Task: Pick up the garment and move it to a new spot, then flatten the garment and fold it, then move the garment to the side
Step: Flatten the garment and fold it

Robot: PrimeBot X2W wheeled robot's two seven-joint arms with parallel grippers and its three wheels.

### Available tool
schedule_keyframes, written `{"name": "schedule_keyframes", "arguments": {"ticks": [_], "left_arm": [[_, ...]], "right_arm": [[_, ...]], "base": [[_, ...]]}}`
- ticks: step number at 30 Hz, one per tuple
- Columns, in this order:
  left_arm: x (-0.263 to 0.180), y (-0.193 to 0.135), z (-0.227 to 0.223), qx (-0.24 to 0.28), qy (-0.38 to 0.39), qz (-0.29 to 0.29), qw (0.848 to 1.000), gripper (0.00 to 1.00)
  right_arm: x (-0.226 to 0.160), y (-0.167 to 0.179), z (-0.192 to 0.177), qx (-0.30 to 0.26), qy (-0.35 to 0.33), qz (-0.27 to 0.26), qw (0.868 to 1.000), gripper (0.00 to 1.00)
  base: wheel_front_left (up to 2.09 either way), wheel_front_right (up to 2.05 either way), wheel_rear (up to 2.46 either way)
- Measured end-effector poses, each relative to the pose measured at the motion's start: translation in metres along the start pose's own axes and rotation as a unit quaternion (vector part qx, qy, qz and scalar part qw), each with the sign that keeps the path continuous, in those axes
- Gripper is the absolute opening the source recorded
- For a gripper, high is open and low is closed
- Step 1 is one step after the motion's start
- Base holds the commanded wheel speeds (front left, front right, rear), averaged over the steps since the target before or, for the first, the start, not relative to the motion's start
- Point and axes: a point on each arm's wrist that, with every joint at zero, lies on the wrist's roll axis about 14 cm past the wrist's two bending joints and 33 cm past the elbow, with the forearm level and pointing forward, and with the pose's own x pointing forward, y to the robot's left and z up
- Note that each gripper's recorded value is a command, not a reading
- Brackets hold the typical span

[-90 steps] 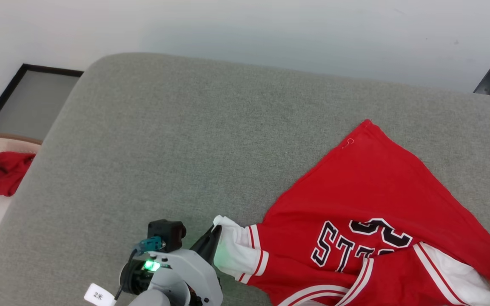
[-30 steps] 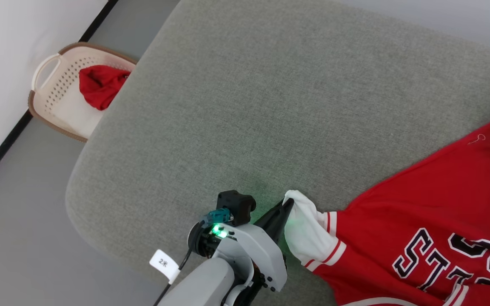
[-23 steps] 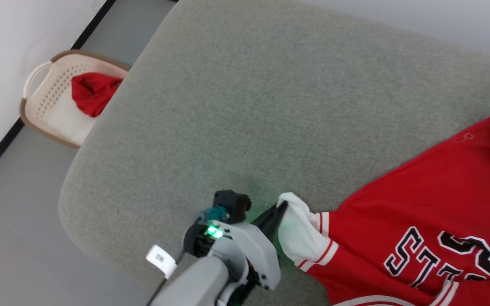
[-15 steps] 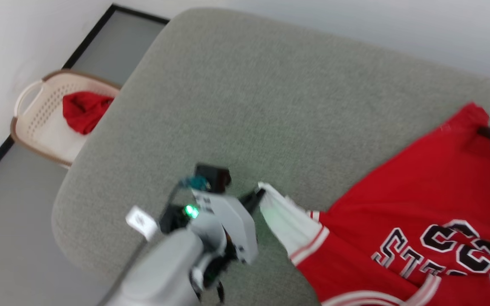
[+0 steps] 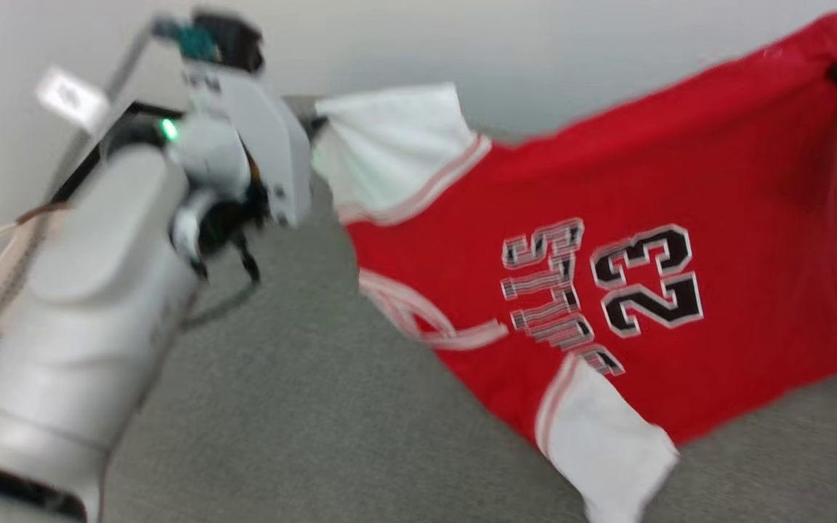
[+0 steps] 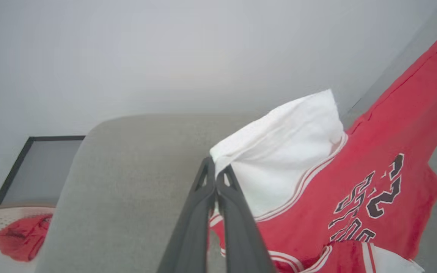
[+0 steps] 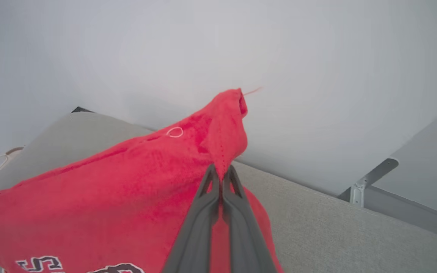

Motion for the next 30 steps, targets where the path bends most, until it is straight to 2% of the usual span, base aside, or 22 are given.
{"name": "schedule_keyframes", "arguments": {"ticks": [4,7,9,16,24,30], "left_arm": [[0.005,-0.007,0.053,0.028,-0.032,0.002,0.999,0.00],[0.008,-0.012,0.093,0.055,-0.068,0.012,0.996,0.00],[0.009,-0.015,0.118,0.055,-0.092,0.017,0.994,0.00],[0.012,-0.032,0.200,0.065,-0.188,0.027,0.980,0.00],[0.035,-0.036,0.245,0.048,-0.264,0.027,0.963,0.00],[0.061,-0.041,0.268,0.035,-0.315,0.009,0.948,0.00]], "right_arm": [[-0.021,-0.013,0.037,0.022,-0.081,-0.022,0.996,0.00],[-0.036,-0.025,0.059,0.037,-0.132,-0.041,0.990,0.00],[-0.045,-0.031,0.070,0.052,-0.160,-0.049,0.984,0.00],[-0.061,-0.048,0.094,0.060,-0.210,-0.078,0.973,0.00],[-0.043,-0.053,0.098,0.045,-0.220,-0.086,0.971,0.00],[-0.027,-0.067,0.107,0.046,-0.258,-0.099,0.960,0.00]], "base": [[0.00,0.00,0.00],[0.00,0.00,0.00],[0.00,0.00,0.00],[0.00,0.00,0.00],[0.00,0.00,0.00],[0.00,0.00,0.00]]}}
